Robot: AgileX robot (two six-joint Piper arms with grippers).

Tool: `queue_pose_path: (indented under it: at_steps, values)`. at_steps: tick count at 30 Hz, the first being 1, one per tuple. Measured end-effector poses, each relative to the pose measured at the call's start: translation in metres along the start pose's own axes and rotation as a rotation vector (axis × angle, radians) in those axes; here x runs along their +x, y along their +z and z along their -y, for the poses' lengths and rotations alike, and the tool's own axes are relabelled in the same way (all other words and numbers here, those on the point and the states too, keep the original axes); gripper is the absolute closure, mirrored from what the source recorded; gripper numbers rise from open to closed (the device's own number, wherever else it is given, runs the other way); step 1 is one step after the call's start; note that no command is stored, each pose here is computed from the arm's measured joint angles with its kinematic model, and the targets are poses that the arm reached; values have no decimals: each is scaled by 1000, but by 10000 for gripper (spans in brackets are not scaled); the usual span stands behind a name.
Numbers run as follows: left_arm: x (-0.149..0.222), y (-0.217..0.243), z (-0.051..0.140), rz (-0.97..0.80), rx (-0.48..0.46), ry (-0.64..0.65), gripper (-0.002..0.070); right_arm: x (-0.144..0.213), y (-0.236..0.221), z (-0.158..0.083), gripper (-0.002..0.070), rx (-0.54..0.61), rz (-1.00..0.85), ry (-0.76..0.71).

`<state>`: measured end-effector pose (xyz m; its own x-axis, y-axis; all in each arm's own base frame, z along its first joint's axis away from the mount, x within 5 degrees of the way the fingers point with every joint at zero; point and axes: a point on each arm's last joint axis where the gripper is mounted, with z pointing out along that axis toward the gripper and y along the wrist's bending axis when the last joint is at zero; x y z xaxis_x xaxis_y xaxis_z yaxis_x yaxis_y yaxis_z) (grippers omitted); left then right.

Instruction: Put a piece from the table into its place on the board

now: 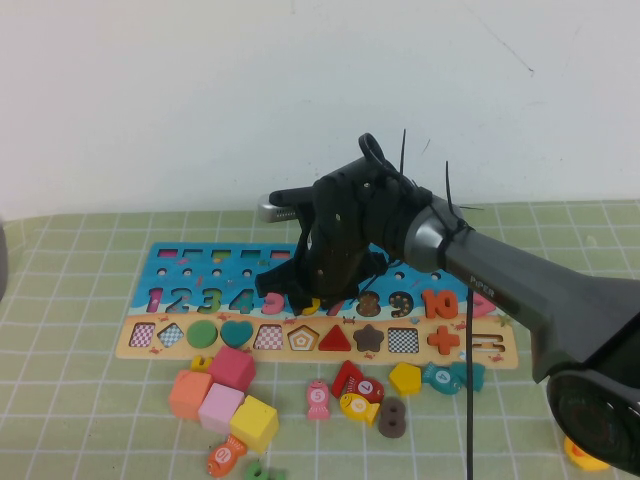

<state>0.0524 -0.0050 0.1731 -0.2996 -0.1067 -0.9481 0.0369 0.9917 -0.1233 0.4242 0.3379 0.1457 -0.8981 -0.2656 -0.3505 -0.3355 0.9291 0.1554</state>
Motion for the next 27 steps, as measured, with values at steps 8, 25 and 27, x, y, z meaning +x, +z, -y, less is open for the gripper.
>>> queue_pose_path:
  at_steps: [8,25,27]
  values:
    - [0,0,0,0,0,0,676,0,-2,-2,216,-16,-8,13]
    - [0,0,0,0,0,0,676,-32,-100,-21,618,-118,101,-242]
    - [0,0,0,0,0,0,676,-35,-121,-25,652,-149,147,-263]
